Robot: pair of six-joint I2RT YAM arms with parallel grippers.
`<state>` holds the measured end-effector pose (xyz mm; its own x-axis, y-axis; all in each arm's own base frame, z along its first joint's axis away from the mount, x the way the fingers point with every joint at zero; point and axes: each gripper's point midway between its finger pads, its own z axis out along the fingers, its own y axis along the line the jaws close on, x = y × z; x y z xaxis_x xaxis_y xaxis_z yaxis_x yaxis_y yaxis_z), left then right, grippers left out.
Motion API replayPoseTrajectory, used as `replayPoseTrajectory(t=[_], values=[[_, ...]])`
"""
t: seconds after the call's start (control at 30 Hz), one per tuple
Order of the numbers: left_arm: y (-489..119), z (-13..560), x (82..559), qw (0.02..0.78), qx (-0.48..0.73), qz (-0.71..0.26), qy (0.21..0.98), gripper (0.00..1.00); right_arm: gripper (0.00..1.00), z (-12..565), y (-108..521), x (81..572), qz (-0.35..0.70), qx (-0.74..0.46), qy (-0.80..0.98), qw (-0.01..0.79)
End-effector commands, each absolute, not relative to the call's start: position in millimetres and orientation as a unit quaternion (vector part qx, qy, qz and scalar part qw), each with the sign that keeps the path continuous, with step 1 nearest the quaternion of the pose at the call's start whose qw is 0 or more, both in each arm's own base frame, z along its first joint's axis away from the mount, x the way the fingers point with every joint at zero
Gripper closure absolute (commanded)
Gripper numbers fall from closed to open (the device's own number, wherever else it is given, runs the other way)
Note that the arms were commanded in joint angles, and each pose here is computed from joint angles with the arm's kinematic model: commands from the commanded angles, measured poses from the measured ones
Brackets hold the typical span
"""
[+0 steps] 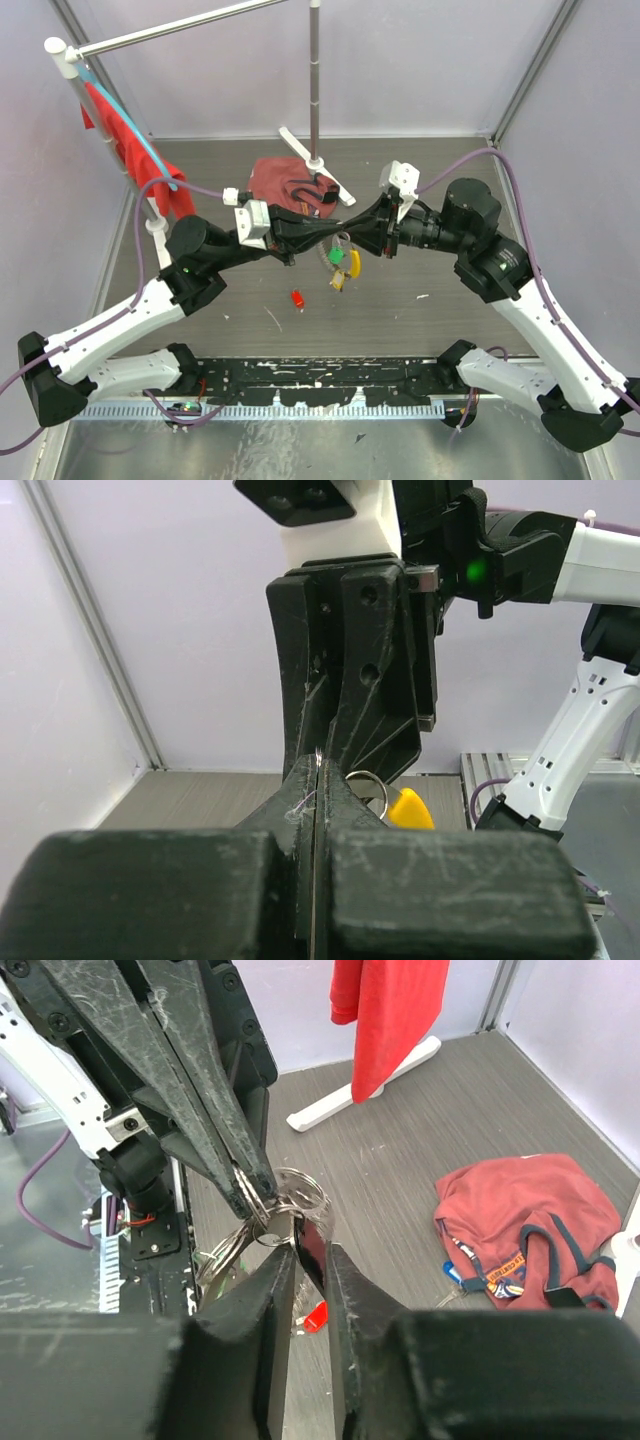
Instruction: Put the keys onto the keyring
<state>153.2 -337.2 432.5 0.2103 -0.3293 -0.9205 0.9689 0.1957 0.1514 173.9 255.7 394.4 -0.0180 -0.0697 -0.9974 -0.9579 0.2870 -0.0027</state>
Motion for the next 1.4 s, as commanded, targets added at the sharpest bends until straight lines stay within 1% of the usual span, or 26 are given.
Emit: replayPoseTrajectory(t=[0.0, 0.2, 0.33, 0.6, 0.83, 0.87, 0.9, 0.93, 0.97, 1.0, 1.1, 1.27, 1.3, 1.37], values=[[-327.2, 464.3, 149.1, 0.694, 0.390, -0.485, 0.363, 1.00, 0.80, 407.6, 254.1, 176.8, 0.396, -0.436, 0.578, 0.566], [-326.4, 464.1, 148.7, 0.694, 0.390, -0.484, 0.363, 1.00, 0.87, 412.1, 244.6, 177.3, 0.368, -0.440, 0.582, 0.576], [-326.7, 463.6, 148.2, 0.693, 0.391, -0.485, 0.363, 1.00, 0.90, 418.2, 239.4, 176.8, 0.356, -0.439, 0.580, 0.587], [-328.5, 462.9, 147.1, 0.689, 0.396, -0.488, 0.362, 1.00, 0.91, 433.4, 234.6, 169.5, 0.356, -0.439, 0.562, 0.604], [-328.1, 462.1, 146.9, 0.688, 0.395, -0.488, 0.363, 1.00, 0.91, 431.0, 233.0, 166.9, 0.356, -0.441, 0.562, 0.602], [-328.3, 461.7, 146.5, 0.688, 0.396, -0.488, 0.363, 1.00, 0.90, 429.9, 233.1, 167.1, 0.355, -0.442, 0.563, 0.601], [-328.1, 461.8, 147.1, 0.688, 0.395, -0.488, 0.365, 1.00, 0.85, 428.0, 233.1, 167.7, 0.354, -0.442, 0.566, 0.599], [-328.5, 461.3, 147.5, 0.687, 0.395, -0.488, 0.366, 1.00, 0.74, 426.7, 232.8, 169.1, 0.351, -0.442, 0.569, 0.598], [-328.7, 460.4, 148.0, 0.686, 0.396, -0.487, 0.368, 1.00, 0.61, 425.6, 231.9, 169.4, 0.349, -0.441, 0.571, 0.598], [-329.1, 458.9, 148.9, 0.686, 0.397, -0.485, 0.370, 1.00, 0.56, 425.1, 230.9, 169.9, 0.345, -0.441, 0.572, 0.599], [-330.6, 453.7, 154.3, 0.684, 0.401, -0.472, 0.385, 1.00, 0.48, 429.0, 222.7, 171.1, 0.325, -0.436, 0.571, 0.615], [-333.5, 438.9, 168.3, 0.678, 0.411, -0.440, 0.422, 1.00, 0.42, 444.0, 201.2, 170.3, 0.280, -0.418, 0.561, 0.658], [-334.8, 433.8, 172.0, 0.675, 0.413, -0.433, 0.432, 1.00, 0.39, 448.0, 193.9, 174.2, 0.265, -0.400, 0.563, 0.673], [-338.5, 419.0, 180.7, 0.663, 0.418, -0.418, 0.460, 1.00, 0.24, 453.1, 181.9, 179.4, 0.249, -0.364, 0.567, 0.696]])
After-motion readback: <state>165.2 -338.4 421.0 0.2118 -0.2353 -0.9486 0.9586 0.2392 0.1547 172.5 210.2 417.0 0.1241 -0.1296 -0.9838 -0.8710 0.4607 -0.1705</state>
